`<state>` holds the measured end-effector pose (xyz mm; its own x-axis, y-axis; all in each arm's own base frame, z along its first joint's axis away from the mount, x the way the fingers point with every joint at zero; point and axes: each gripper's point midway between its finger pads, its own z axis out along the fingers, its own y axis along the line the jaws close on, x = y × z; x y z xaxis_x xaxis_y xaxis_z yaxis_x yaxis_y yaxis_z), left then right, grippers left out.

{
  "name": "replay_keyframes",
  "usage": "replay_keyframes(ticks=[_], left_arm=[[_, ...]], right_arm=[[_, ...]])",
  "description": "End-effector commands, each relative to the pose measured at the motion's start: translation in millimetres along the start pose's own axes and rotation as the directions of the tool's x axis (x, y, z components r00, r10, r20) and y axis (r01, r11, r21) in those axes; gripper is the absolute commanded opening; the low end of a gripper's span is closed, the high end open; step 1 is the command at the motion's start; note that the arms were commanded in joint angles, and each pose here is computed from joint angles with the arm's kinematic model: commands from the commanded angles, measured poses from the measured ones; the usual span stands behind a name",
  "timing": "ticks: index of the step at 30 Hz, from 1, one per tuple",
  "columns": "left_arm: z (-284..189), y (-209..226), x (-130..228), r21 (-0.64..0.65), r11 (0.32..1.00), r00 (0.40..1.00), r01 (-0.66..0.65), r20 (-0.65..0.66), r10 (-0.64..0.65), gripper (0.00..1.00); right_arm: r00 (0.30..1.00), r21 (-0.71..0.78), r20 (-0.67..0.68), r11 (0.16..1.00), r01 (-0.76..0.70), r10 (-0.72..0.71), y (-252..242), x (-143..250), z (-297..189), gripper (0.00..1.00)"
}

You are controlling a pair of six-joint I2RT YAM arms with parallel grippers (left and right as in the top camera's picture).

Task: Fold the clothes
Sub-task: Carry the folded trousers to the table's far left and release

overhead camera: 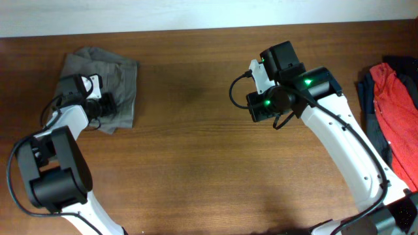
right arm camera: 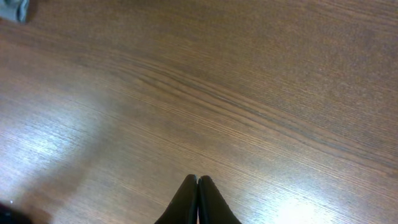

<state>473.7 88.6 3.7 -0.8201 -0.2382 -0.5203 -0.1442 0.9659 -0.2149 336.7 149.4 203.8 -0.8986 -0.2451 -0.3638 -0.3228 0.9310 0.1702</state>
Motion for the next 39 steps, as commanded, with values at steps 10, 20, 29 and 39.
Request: replay_keyframes(ticks=[10,20,29,39], left_arm=[[9.3,-36.6,-16.0,0.191,0.967,0.983,0.171,-0.099,-0.154,0.23],[-220.5,-81.0,-90.2,0.114,0.977,0.984,-0.179,0.046,0.174,0.48],[-355.8,-98.4,-25.6,0.016,0.976,0.974,-0.217,0.072,0.215,0.99],[-376.0,-102.5,-17.8,0.004,0.974,0.969,-0.225,0.107,0.224,0.99]], right_arm=[[0.998,0.001,0.051,1.000,-0.030,0.030,2.4,-4.4,-18.8,0.08],[0.888,0.124,0.458,0.992,-0.033,-0.027,-1.9,-44.5,-162.8,0.32],[0.806,0.226,0.590,0.967,-0.114,-0.043,-18.5,-25.1,-231.2,0.99],[0.852,0.240,0.522,0.965,-0.106,-0.036,-21.1,-14.0,-216.7,0.99]])
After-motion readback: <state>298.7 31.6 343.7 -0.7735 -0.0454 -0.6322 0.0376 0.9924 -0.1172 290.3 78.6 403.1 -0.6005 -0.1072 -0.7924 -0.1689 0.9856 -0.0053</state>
